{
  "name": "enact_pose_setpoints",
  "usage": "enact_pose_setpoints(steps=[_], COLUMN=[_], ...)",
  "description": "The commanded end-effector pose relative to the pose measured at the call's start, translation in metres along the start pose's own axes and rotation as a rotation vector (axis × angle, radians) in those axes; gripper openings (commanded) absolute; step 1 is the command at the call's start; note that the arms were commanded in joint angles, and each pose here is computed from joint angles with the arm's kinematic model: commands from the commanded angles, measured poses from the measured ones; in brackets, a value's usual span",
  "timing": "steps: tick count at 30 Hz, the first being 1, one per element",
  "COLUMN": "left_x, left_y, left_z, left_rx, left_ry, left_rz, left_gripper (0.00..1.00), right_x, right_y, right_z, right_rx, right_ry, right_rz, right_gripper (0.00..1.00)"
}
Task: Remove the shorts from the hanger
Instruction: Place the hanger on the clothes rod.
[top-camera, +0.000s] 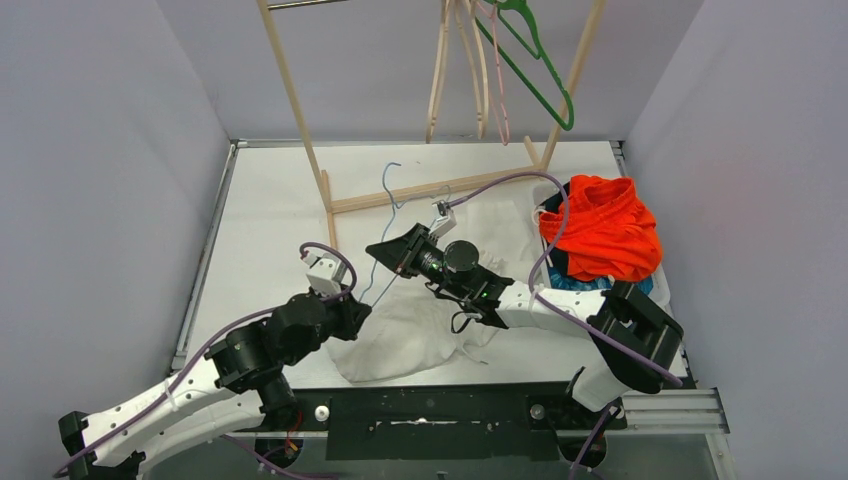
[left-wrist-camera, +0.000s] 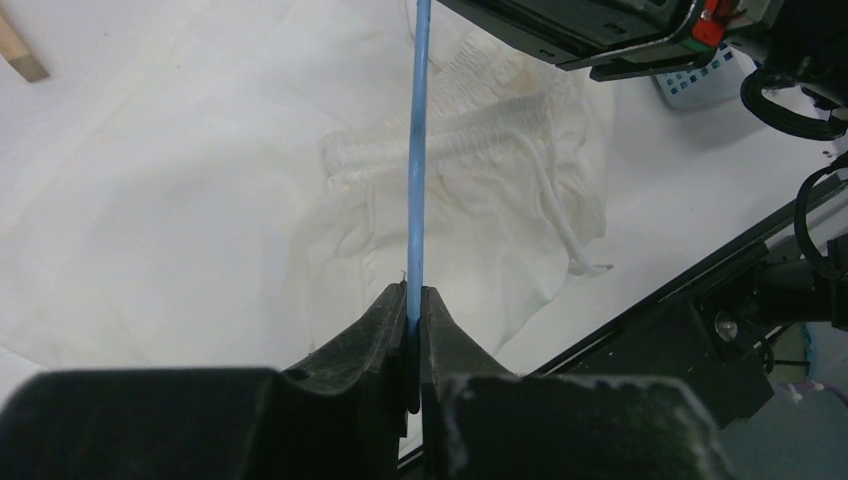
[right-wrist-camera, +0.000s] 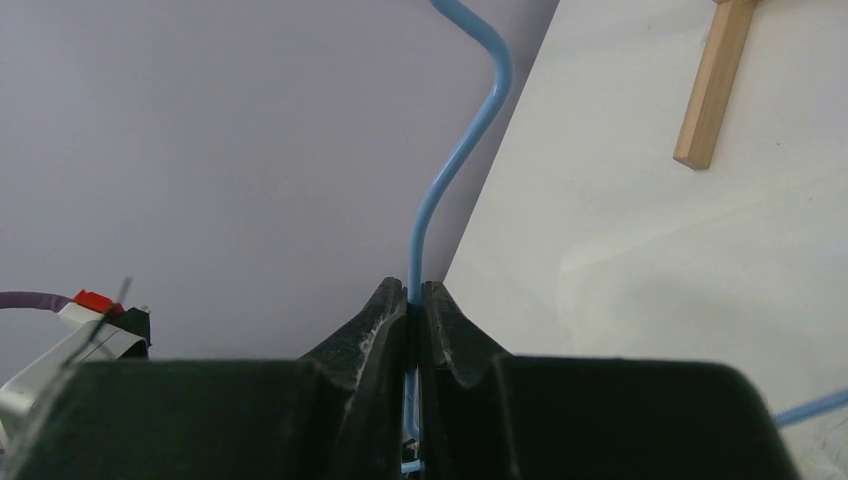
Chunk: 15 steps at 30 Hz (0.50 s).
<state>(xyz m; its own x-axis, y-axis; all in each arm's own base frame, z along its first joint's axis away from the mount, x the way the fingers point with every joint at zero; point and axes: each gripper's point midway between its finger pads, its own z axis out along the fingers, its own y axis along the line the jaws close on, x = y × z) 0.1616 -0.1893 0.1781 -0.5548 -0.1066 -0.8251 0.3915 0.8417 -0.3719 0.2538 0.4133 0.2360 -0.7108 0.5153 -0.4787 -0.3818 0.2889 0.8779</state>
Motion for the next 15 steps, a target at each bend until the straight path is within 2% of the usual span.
enact_pose_setpoints(steps=[1,5,11,15], left_x=[-0.021,-0.022,-0.032,-0.040], left_y=[-0.010,-0.010,0.001,0.008], left_z=[-0.007,-0.007,-0.009,-0.009], left_rx=[0.021,0.012,-0.081,-0.145], left_ry=[-0.046,-0.042,-0.053,-0.062], left_rz=[-0.045,-0.044,-0.037,-0.025], left_gripper=[0.00,0.00,0.00,0.00], right_x=[-0.021,-0.018,-0.022,-0.029], right_y=[0.031,0.030,0.031,0.031], right_z=[-0.006,-0.005,-0.011,-0.024], right_rx=[-0.088,-0.094,-0.103,-0.093], right_ry=[-0.054,-0.036,-0.035,-0.067], right_rz=[-0.010,-0.006,-0.013,-0.043], right_gripper=[0.00,0.07,0.43,0.54])
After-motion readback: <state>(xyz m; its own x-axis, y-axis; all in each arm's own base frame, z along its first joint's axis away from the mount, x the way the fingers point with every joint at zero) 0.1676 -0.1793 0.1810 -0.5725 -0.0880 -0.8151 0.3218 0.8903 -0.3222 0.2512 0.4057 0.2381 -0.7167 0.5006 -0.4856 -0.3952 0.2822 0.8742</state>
